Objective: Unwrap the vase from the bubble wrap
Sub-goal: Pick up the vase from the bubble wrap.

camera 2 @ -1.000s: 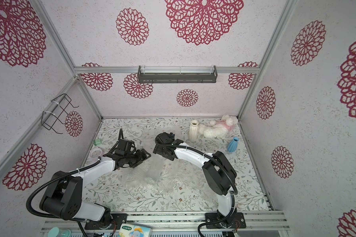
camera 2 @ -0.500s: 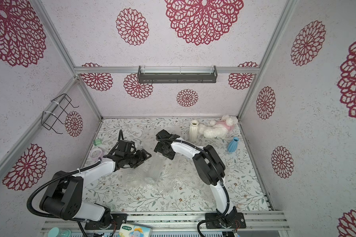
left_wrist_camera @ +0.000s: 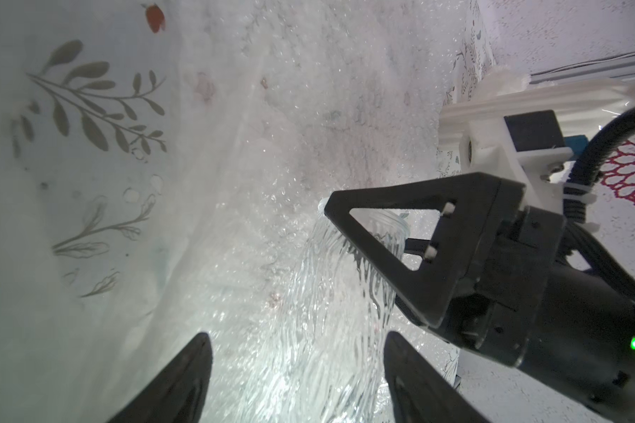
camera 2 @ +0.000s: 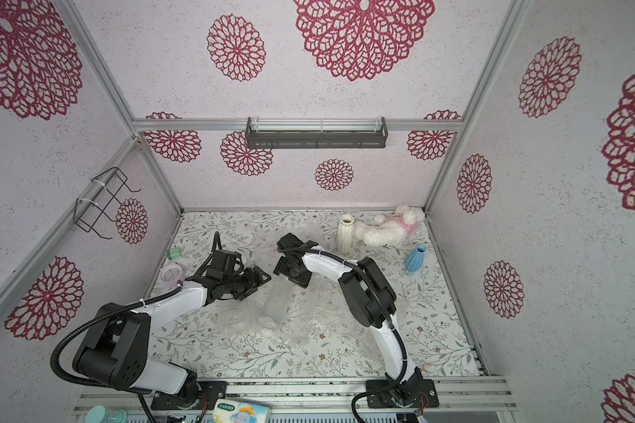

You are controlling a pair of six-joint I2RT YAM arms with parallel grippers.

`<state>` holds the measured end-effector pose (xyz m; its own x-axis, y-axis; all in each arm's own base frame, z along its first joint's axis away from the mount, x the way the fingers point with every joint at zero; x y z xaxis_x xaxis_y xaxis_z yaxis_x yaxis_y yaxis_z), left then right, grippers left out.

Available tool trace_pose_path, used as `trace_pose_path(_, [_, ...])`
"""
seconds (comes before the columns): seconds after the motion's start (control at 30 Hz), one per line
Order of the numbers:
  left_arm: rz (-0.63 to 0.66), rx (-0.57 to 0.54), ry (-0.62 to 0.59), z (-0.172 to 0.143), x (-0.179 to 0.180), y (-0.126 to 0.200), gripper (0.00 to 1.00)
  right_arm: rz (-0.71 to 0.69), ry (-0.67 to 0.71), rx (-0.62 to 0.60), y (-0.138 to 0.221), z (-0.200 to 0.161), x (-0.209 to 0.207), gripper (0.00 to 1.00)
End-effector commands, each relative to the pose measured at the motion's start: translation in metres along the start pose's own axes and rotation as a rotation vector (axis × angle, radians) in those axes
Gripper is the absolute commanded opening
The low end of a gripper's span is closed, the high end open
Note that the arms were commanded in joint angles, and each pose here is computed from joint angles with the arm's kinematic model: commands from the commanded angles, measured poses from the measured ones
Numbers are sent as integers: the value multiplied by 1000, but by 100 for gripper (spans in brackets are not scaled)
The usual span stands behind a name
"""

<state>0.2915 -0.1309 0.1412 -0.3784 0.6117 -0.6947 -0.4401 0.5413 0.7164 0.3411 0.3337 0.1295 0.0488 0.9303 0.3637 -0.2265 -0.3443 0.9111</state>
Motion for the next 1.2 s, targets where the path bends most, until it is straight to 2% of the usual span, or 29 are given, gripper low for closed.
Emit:
trace_pose_path(0.0, [-6, 1, 2, 1, -4, -3, 76, -40, -29, 45, -9, -5, -7, 85])
trace_pose_path(0.13, [-8, 0, -1, 0, -6, -2, 76, -45, -32, 47, -17, -2, -9, 83])
trace_pose_path(0.33, [-5, 4, -1, 0, -6, -2, 76, -16, -20, 34, -18, 0, -5, 72])
trace_pose_path(0.67, [-13, -4, -4, -1, -9, 4, 77, 18, 74, -134, 26, 2, 6, 59])
trace_pose_path(1.0, [-11, -30, -16, -1, -13, 16, 77, 18, 173, -282, 59, -10, 20, 57])
trace_pose_path(1.17, [-6, -44, -20, -1, -14, 21, 78, -4, 246, -405, 85, -21, 26, 57])
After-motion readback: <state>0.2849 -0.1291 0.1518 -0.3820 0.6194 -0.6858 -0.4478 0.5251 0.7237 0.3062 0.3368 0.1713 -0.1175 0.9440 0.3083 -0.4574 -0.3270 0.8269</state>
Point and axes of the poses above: each gripper's point midway between its finger pads, its own y axis back along the fingers, its own x axis along the line the jaws close on, z = x × y, the point moved 9 cm from there along y, back along the fingers, and after that the axes turned 13 degrees about y, right-handed, at the moved point
